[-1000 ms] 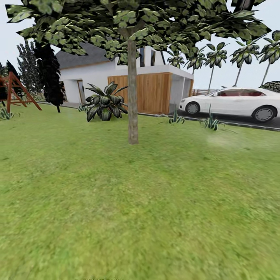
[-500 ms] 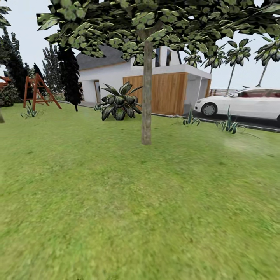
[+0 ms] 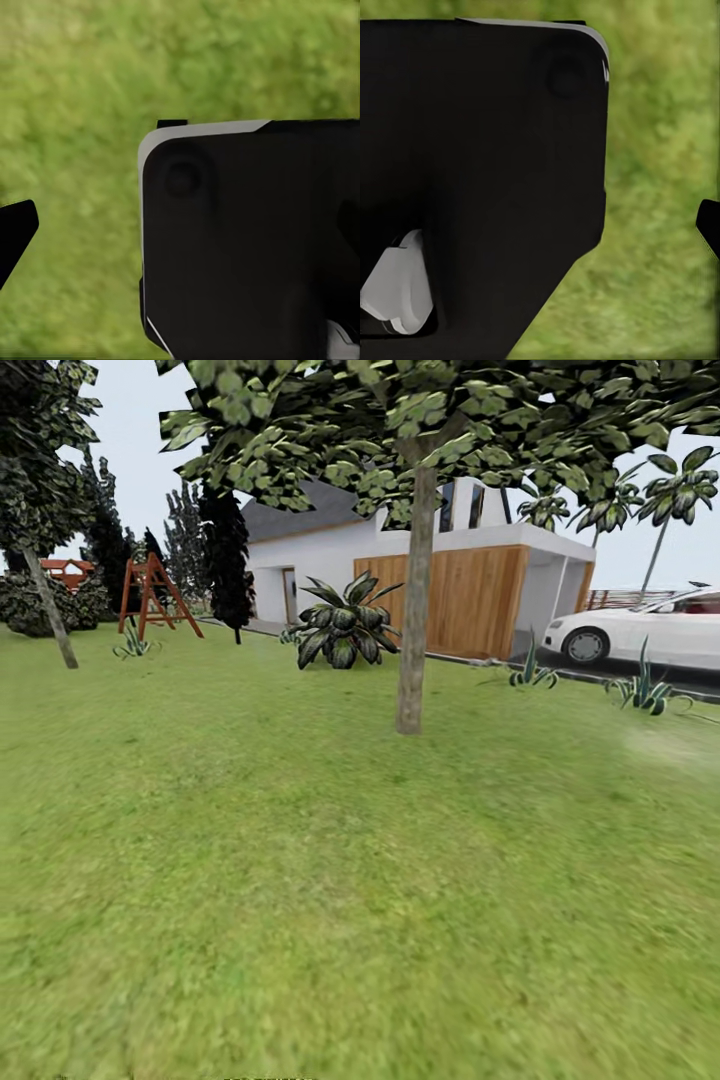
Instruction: Take the three Easter eggs out of the wicker basket on the lawn in the garden, then place them on the lawn next to a single tree (choose any tree) so that all three eggs are next to the same tree and none are left in the basket.
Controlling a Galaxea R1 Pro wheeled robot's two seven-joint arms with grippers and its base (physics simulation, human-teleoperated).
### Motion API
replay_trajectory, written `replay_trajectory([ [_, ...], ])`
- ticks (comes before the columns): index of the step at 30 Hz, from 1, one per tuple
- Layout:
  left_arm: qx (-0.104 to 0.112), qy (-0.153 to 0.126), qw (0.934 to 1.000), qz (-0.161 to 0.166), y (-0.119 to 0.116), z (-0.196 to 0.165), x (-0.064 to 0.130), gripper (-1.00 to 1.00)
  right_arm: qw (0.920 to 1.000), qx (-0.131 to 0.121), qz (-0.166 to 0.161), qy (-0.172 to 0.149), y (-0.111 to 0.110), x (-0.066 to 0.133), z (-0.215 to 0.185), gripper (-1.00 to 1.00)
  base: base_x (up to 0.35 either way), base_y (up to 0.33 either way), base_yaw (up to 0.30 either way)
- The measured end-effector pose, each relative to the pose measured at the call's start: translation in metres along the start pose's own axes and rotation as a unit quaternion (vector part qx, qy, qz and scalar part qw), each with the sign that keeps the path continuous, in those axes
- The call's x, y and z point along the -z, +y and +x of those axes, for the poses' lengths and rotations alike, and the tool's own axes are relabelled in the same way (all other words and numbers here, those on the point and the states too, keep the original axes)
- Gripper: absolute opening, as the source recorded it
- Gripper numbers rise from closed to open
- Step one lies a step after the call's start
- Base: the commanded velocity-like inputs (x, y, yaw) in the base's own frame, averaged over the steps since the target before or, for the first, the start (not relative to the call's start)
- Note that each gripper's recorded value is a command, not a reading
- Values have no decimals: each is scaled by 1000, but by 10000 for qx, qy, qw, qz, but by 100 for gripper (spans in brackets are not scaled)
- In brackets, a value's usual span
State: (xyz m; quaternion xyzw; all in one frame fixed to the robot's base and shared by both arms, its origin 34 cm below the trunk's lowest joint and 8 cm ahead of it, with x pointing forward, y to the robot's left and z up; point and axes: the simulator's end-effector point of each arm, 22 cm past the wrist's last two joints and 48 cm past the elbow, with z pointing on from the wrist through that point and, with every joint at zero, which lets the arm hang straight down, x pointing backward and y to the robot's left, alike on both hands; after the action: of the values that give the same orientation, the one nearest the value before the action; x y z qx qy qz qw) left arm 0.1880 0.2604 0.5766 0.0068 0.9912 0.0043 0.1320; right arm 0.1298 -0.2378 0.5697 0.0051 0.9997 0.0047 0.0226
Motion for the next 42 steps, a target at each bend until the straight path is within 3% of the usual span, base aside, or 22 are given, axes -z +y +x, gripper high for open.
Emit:
replay_trajectory([
  [42,-1,49,10000,4,0,7,41,100,10000,6,0,82,0,39,19,100,0,0,232],
])
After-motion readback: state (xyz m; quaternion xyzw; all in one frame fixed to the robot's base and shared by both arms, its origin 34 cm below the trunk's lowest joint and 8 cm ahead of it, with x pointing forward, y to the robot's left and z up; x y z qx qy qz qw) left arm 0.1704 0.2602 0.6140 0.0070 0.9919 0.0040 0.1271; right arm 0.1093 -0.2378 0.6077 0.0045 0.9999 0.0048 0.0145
